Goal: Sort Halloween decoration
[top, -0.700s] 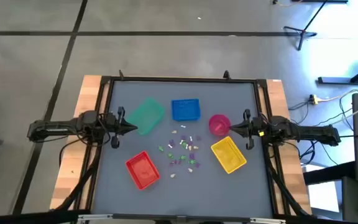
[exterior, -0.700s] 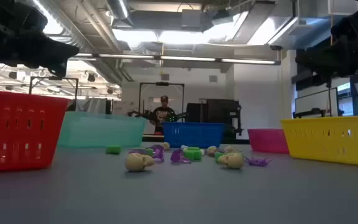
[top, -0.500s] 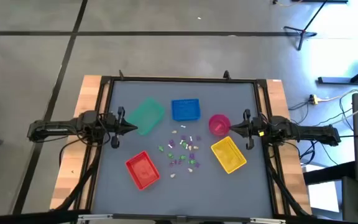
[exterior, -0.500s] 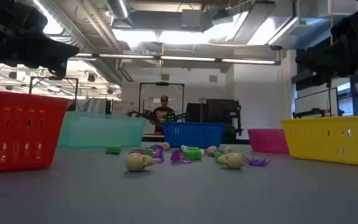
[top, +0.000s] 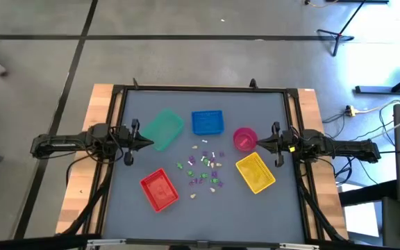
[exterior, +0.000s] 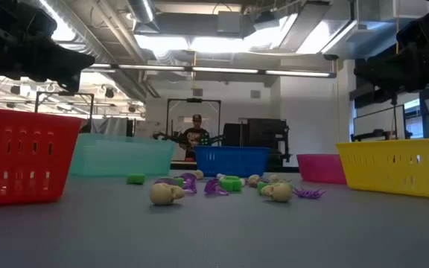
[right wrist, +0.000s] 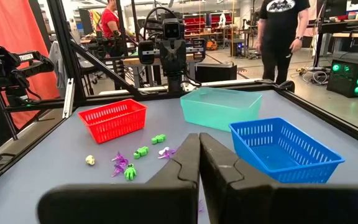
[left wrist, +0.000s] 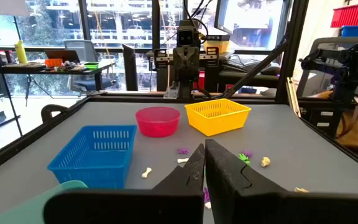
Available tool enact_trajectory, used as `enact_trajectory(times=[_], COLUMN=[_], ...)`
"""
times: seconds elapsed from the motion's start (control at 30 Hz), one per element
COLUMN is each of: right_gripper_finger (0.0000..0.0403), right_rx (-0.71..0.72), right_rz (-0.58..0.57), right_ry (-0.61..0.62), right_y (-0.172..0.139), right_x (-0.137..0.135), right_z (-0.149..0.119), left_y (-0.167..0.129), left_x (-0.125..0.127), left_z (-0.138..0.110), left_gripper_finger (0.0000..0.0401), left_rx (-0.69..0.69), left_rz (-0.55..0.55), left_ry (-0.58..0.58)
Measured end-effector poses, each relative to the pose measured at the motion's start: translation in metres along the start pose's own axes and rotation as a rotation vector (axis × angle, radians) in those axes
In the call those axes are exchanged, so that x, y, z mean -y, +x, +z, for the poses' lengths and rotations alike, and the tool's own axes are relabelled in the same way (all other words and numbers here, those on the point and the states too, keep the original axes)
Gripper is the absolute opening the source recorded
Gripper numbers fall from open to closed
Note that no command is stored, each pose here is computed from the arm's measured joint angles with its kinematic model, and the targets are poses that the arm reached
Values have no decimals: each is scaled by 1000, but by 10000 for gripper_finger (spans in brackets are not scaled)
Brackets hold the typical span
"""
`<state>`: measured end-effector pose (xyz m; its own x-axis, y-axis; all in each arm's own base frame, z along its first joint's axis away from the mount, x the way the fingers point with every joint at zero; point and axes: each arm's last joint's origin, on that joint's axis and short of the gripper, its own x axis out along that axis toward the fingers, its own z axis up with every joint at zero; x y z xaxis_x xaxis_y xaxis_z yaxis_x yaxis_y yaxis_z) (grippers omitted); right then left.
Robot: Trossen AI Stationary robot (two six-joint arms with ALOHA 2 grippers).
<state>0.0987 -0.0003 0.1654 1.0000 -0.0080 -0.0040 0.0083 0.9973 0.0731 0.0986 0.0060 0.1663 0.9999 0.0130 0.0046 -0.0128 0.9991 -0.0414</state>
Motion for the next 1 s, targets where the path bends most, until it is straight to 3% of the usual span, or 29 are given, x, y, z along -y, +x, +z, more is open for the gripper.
enact_trajectory(times=[0.67, 1.0], right_gripper_finger=[7, 7], right_rx=[2, 112], right_rz=[0, 2], right_ry=[0, 1], right_y=[0, -1], right_x=[0, -1], right_z=[0, 10], left_y=[0, 0], left_x=[0, -1], left_z=[1, 6], left_gripper_finger=[0, 0], left_rx=[11, 60], left_rz=[15, 26], left_ry=[0, 4])
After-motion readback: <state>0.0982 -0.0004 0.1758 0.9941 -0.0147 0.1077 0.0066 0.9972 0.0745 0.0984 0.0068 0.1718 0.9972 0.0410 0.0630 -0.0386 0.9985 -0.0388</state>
